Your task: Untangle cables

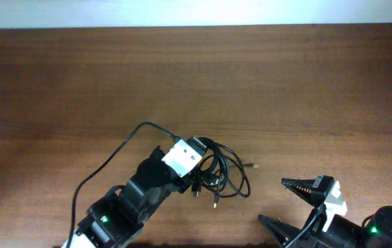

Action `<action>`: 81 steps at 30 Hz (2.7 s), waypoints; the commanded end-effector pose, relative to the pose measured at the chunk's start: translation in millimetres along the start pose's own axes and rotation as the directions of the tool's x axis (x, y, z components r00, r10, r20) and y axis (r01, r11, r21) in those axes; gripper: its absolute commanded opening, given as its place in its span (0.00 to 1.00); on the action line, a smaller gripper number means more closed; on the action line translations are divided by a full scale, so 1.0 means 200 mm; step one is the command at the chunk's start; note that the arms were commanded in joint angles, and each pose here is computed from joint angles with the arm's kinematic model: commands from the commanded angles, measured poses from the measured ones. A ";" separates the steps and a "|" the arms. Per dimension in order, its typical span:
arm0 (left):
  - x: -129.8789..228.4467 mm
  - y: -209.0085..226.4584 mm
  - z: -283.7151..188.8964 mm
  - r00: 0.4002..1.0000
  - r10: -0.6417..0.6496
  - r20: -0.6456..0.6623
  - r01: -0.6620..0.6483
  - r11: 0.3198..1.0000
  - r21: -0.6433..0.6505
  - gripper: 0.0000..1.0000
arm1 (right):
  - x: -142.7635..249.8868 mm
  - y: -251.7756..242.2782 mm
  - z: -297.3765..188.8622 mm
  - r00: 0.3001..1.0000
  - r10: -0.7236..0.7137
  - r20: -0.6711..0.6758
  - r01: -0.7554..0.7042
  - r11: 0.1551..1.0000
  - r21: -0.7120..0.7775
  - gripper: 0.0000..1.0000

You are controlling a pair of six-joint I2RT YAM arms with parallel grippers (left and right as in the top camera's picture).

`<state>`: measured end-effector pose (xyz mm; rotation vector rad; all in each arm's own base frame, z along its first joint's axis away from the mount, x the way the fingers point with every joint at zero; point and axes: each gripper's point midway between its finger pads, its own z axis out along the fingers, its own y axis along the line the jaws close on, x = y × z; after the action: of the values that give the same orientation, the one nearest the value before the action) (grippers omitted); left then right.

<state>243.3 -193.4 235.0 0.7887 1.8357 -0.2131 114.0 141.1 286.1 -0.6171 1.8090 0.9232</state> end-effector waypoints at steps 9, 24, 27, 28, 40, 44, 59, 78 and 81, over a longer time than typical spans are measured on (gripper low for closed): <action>-0.26 -0.16 -0.11 0.973 0.045 0.227 -0.092 0.975 0.203 0.00 | -0.03 0.01 -0.02 0.999 0.029 0.025 -0.029 0.999 0.015 0.99; -0.35 -0.15 -0.13 0.929 -0.300 0.218 0.234 0.930 0.282 0.00 | 0.02 0.01 -0.02 0.980 -0.200 -0.013 0.200 0.980 0.005 0.99; -0.37 -0.25 -0.17 0.931 -0.297 0.211 0.196 0.896 0.398 0.00 | 0.01 0.01 -0.02 0.974 -0.225 -0.007 0.225 0.974 0.014 0.94; -0.38 -0.27 -0.18 0.932 -0.297 0.209 0.190 0.890 0.415 0.00 | 0.00 0.01 -0.02 0.974 -0.228 -0.005 0.228 0.974 0.016 0.91; -0.37 -0.31 -0.17 0.931 -0.322 0.175 0.210 0.860 0.466 0.00 | -0.01 -0.05 -0.02 0.964 -0.265 -0.012 0.265 0.961 0.076 0.44; -0.36 -0.32 -0.16 0.932 -0.320 0.167 0.212 0.859 0.465 0.00 | -0.03 -0.04 -0.02 0.960 -0.280 0.000 0.279 0.957 0.079 0.45; -0.35 -0.42 -0.12 0.942 -0.311 0.125 0.193 0.808 0.557 0.00 | -0.11 -0.04 -0.02 0.923 -0.381 0.044 0.376 0.922 0.094 0.36; -0.31 -0.43 -0.06 0.935 -0.348 0.065 0.255 0.789 0.559 0.00 | -0.16 -0.02 -0.03 0.903 -0.421 0.080 0.414 0.905 0.097 0.32; -0.31 -0.44 -0.06 0.930 -0.363 0.047 0.277 0.781 0.559 0.00 | -0.19 -0.02 -0.03 0.891 -0.443 0.098 0.433 0.895 0.105 0.32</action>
<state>195.9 -277.0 262.4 0.8265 1.7765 -0.9853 130.4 135.3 311.0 -0.8572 1.5394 0.5842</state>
